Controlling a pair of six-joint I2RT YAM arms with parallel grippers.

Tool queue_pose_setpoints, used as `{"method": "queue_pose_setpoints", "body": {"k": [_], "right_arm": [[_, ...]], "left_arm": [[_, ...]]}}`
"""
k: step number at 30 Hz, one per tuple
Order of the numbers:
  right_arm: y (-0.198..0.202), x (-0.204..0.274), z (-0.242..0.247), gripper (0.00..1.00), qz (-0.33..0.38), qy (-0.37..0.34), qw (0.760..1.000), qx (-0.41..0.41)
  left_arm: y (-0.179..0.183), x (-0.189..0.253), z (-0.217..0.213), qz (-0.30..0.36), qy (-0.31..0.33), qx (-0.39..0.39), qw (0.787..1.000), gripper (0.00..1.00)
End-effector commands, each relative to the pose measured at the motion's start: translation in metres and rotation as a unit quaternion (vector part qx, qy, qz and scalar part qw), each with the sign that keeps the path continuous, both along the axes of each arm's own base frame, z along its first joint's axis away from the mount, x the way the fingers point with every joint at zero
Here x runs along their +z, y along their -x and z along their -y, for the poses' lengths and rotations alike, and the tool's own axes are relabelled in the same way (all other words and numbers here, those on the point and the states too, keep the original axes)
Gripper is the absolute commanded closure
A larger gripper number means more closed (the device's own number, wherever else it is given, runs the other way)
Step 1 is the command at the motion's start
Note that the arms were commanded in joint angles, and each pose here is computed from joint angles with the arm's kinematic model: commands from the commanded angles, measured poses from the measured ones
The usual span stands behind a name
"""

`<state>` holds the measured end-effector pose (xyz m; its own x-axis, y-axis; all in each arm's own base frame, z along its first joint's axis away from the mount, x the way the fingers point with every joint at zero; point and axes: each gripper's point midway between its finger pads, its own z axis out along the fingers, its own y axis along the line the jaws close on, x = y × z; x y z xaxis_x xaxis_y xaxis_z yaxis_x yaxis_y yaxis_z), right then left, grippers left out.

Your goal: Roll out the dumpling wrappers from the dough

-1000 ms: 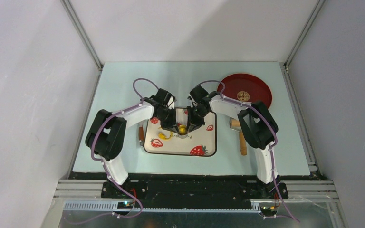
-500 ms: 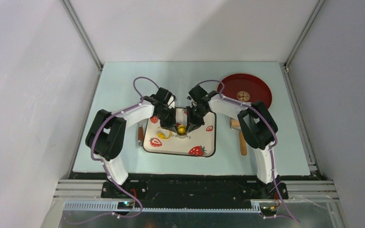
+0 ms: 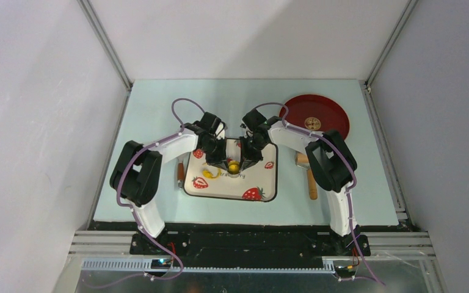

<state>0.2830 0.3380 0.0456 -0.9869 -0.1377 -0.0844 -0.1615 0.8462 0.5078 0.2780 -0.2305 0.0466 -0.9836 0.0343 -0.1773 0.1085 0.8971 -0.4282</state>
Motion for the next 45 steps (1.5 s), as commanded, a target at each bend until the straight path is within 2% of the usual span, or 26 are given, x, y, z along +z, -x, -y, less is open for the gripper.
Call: {"method": "queue_pose_setpoints", "body": {"k": [1,45], "right_arm": [[-0.01,0.036,-0.013,1.0,0.036,-0.037,0.999,0.003],[-0.005,0.056,-0.019,1.0,0.042,-0.05,0.998,0.01]], "left_arm": [[0.0,0.013,0.007,0.009,0.011,-0.023,1.0,1.0],[0.0,0.022,0.008,0.008,0.015,-0.031,0.999,1.0]]}}
